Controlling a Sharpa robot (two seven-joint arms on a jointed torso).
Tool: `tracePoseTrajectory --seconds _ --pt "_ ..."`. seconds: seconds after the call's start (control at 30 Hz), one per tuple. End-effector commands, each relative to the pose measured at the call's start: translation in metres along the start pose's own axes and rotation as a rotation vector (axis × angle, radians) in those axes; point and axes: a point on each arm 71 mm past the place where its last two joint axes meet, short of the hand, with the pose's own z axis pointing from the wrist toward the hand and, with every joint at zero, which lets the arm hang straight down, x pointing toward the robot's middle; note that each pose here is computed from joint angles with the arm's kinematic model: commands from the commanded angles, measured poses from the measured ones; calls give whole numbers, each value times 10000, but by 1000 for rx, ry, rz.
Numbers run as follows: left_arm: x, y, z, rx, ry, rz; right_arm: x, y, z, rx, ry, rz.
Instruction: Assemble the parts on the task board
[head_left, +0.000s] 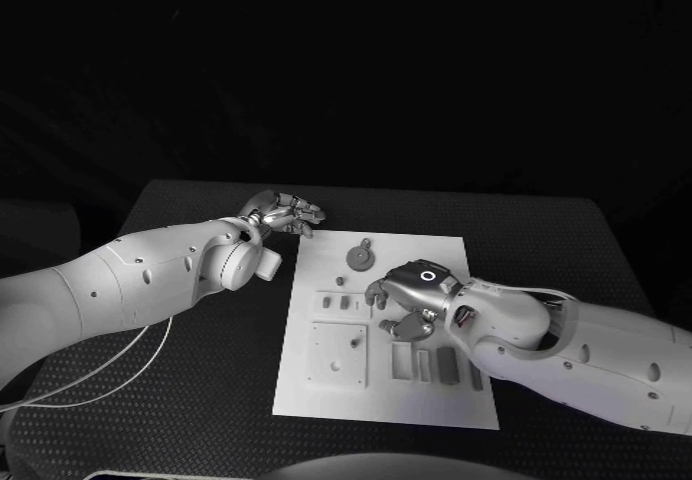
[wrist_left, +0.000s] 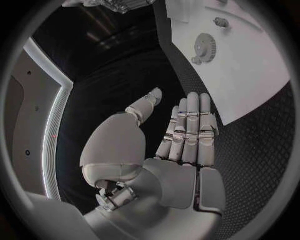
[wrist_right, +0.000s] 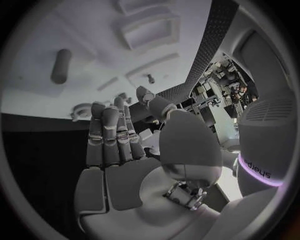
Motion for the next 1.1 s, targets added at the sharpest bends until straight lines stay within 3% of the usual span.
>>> tracePoseTrajectory --seconds 0.03,0.2,0.4,0.77,1.1 --pt "0 -26 -9 22 -8 -6 -166 -161 -62 54 -68 47" --pt "-18 -28 -21 30 -18 -4 -311 -481 -193 125 -53 38" --pt "-40 -26 -29 36 -21 -3 -281 -676 -339 163 -20 34" --pt "-56 -18 -35 32 -22 -4 -95 -727 -451 175 118 42" --pt "-57 -16 -37 31 -18 -6 78 -633 -425 153 168 38"
